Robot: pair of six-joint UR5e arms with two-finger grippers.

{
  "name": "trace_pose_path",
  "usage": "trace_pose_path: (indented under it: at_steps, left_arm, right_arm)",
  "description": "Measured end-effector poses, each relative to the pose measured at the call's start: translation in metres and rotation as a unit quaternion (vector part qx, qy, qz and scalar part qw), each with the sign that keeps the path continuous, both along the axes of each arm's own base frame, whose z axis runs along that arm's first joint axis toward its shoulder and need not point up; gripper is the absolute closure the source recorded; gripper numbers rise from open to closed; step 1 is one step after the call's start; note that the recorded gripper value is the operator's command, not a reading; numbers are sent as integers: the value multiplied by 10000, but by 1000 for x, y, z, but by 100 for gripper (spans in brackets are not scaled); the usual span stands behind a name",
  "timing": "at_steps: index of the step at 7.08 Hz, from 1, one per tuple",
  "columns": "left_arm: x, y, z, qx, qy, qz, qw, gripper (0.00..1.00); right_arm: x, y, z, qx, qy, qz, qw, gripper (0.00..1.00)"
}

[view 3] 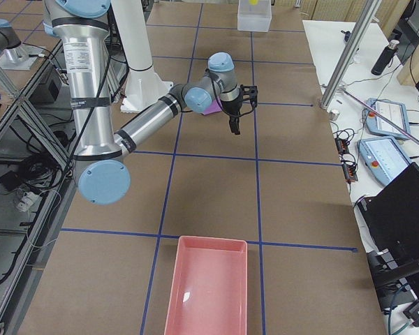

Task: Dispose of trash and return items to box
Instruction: 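Carry the yellow cup to the clear bin with left gripper while right arm advances, then release the yellow cup in the clear bin with the left gripper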

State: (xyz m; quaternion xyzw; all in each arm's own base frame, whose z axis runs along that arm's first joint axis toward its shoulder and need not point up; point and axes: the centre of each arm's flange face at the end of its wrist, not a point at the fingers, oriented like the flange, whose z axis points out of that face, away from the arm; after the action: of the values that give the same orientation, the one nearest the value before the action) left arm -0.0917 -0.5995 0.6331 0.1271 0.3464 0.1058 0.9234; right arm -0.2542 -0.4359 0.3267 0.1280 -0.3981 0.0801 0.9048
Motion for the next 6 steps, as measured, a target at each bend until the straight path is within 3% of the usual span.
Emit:
trace_pose_path:
  at_steps: [2, 6]
  left_arm:
    - [11, -12, 56, 9, -6, 107, 9999, 100]
    - [70, -9, 100, -50, 52, 316, 9995, 100]
  right_arm:
    - [-16, 5, -5, 23, 17, 37, 10000, 0]
    - [-21, 7, -5, 49, 40, 33, 10000, 0]
